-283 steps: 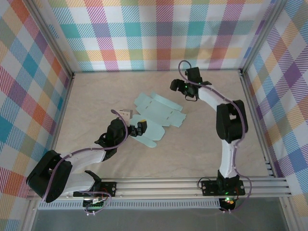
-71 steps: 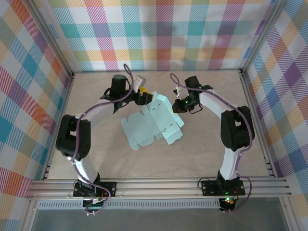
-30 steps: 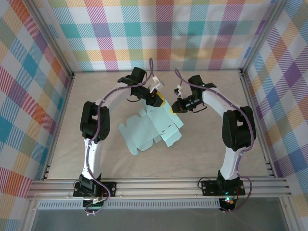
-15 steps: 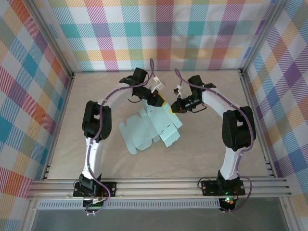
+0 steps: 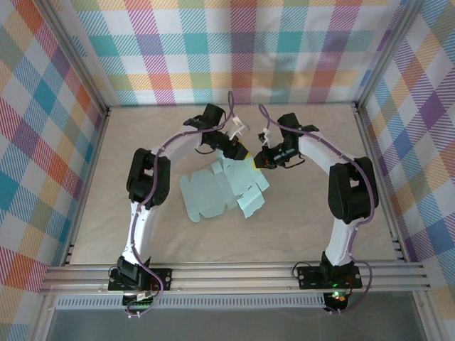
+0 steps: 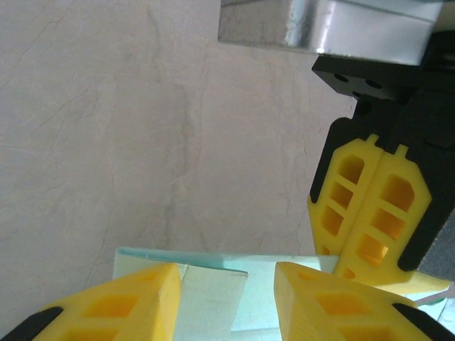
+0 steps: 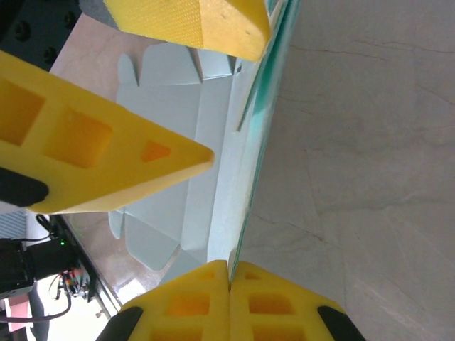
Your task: Fold the paper box
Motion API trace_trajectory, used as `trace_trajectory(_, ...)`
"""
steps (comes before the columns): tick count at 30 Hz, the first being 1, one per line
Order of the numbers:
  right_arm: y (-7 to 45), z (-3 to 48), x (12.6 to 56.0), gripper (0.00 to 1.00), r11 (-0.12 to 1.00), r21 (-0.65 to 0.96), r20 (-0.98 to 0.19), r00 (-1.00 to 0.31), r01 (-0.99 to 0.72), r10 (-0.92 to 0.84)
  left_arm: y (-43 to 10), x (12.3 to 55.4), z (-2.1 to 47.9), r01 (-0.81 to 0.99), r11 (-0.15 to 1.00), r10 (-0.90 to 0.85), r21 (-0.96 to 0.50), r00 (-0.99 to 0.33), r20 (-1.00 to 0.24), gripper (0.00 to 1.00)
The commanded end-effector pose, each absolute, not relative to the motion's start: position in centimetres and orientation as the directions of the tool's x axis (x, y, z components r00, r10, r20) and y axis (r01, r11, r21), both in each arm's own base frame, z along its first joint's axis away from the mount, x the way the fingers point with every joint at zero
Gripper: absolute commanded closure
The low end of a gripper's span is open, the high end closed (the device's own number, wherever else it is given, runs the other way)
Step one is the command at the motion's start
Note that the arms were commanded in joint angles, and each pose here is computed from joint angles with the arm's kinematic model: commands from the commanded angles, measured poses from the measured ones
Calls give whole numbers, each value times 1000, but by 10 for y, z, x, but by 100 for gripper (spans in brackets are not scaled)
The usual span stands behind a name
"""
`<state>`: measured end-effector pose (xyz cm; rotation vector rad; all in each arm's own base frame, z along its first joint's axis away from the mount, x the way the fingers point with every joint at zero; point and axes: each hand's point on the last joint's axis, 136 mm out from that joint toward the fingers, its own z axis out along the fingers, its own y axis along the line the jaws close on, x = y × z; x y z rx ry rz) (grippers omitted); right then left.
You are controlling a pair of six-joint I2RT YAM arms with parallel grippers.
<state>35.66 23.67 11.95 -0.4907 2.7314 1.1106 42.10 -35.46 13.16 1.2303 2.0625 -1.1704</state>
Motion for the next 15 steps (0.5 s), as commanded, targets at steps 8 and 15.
trace_trajectory(8, 218, 126, 364, 100, 721, 472, -420, -848, -507, -322, -303, 430, 193, 875, 396, 326, -279, -418, -848, 48)
trace_trajectory(15, 206, 127, 366, 100, 730, 350, -496, -777, -586, -386, -249, 425, 167, 773, 544, 262, -326, -526, -809, 46)
